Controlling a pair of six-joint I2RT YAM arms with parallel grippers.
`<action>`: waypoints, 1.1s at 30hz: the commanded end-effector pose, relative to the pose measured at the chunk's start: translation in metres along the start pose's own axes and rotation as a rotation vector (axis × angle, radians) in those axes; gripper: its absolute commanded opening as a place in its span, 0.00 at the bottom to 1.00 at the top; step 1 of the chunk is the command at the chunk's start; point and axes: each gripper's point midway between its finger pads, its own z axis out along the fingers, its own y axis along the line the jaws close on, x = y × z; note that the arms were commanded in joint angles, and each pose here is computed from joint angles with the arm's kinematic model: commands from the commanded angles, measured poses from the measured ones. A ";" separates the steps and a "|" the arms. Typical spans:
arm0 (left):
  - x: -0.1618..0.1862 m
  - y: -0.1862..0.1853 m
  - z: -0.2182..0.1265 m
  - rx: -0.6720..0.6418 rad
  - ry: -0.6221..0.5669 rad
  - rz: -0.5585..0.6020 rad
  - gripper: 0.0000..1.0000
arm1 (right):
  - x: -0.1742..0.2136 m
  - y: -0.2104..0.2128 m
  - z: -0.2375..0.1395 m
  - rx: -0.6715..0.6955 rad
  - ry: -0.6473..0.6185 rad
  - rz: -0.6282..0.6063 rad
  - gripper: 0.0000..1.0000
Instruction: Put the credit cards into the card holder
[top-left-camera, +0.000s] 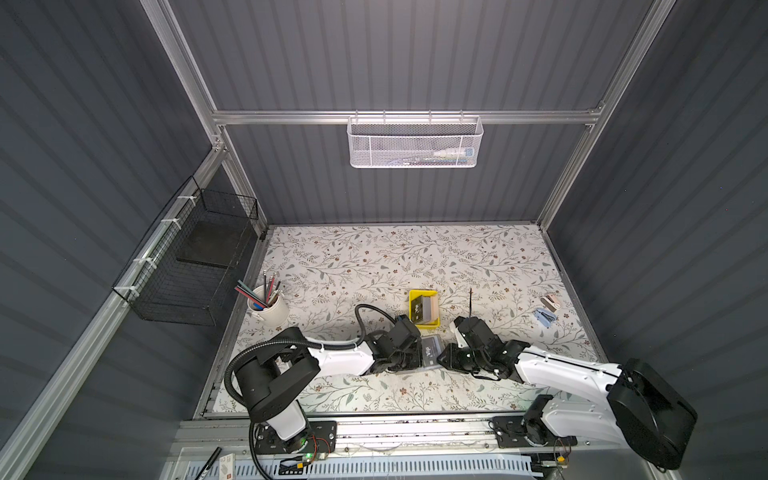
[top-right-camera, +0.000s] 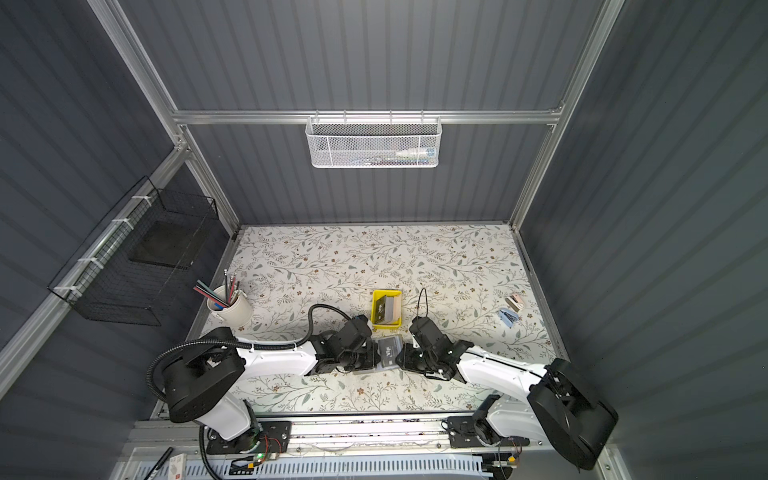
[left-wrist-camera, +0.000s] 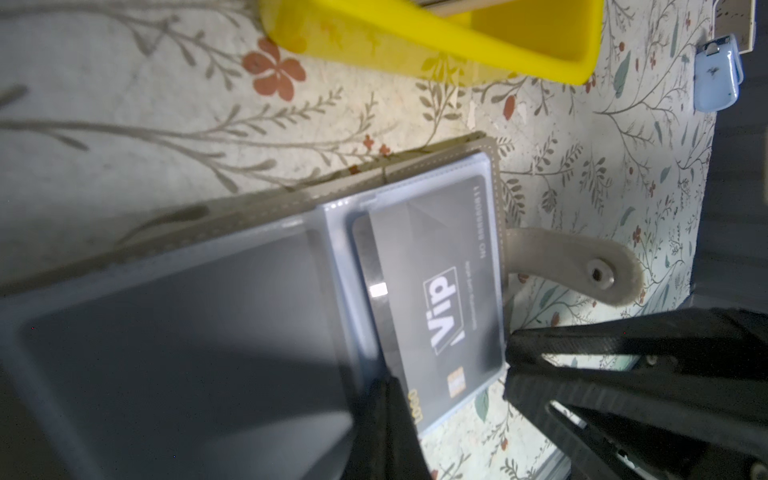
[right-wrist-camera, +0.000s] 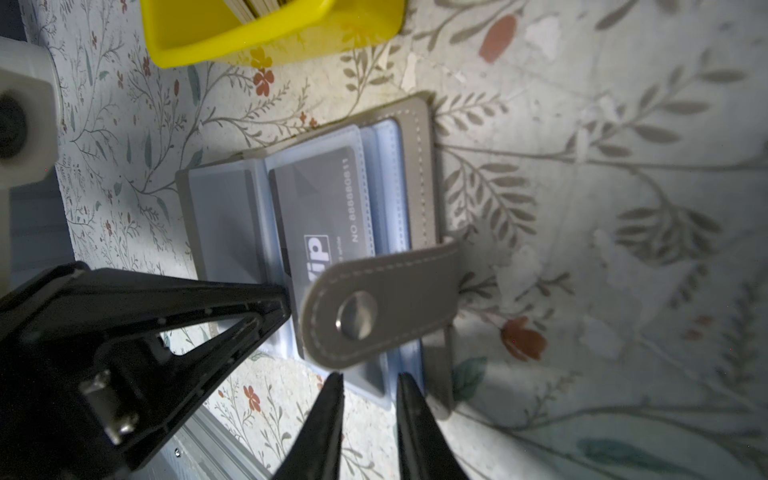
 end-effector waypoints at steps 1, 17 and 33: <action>0.011 0.013 0.005 -0.037 0.029 -0.016 0.03 | -0.004 0.010 0.000 -0.022 -0.007 -0.021 0.26; 0.011 0.011 0.006 -0.020 0.027 -0.021 0.03 | -0.004 0.026 -0.002 -0.062 -0.009 -0.074 0.24; 0.009 0.002 0.003 0.022 0.020 -0.014 0.03 | -0.009 0.040 -0.001 -0.056 -0.029 -0.094 0.23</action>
